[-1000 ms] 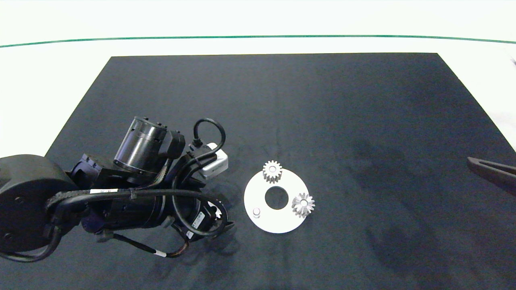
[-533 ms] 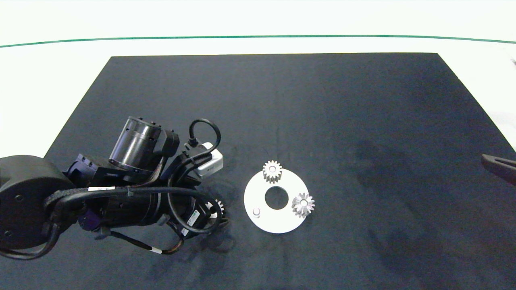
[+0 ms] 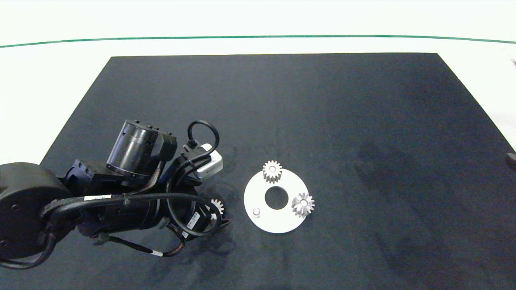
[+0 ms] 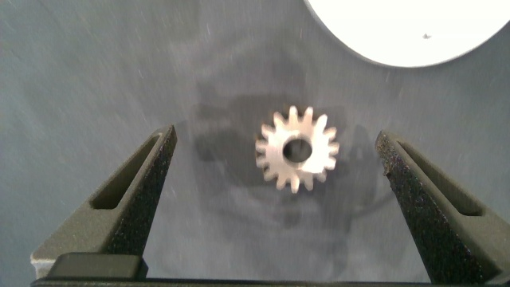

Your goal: Install three planetary gears onto the carrier pins

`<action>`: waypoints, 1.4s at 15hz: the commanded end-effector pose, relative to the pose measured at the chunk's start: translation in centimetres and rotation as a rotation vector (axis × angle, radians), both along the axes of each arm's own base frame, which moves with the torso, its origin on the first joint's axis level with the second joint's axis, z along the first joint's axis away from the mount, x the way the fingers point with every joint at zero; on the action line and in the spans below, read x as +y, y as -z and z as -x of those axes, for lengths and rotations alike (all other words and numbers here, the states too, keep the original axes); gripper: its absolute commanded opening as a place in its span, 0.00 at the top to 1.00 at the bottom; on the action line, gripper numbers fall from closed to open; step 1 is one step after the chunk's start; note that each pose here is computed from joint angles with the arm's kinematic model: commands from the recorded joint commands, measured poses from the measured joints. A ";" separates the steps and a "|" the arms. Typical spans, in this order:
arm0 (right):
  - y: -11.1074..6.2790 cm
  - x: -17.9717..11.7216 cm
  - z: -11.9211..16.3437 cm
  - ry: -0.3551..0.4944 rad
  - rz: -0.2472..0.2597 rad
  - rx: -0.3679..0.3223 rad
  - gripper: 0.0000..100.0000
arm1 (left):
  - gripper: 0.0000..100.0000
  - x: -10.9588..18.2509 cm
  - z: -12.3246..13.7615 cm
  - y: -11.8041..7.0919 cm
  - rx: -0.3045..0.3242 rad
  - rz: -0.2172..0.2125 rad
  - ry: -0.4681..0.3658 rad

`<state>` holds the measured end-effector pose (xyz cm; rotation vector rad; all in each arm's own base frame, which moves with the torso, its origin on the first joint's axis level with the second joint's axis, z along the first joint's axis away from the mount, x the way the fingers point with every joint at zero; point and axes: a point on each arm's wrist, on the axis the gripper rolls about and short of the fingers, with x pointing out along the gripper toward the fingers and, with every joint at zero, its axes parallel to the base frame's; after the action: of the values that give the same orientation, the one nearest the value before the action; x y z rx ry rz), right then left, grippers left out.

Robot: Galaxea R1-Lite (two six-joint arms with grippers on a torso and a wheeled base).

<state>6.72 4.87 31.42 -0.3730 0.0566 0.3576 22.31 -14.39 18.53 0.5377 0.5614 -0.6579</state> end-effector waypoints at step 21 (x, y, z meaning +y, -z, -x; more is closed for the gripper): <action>0.0 -0.2 0.3 -0.007 -0.002 -0.007 0.00 | 0.20 -1.1 -0.2 1.7 0.014 -0.008 0.030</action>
<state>6.42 4.69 31.44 -0.3698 0.0469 0.3648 22.41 -15.41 16.93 0.5474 0.5666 -0.6886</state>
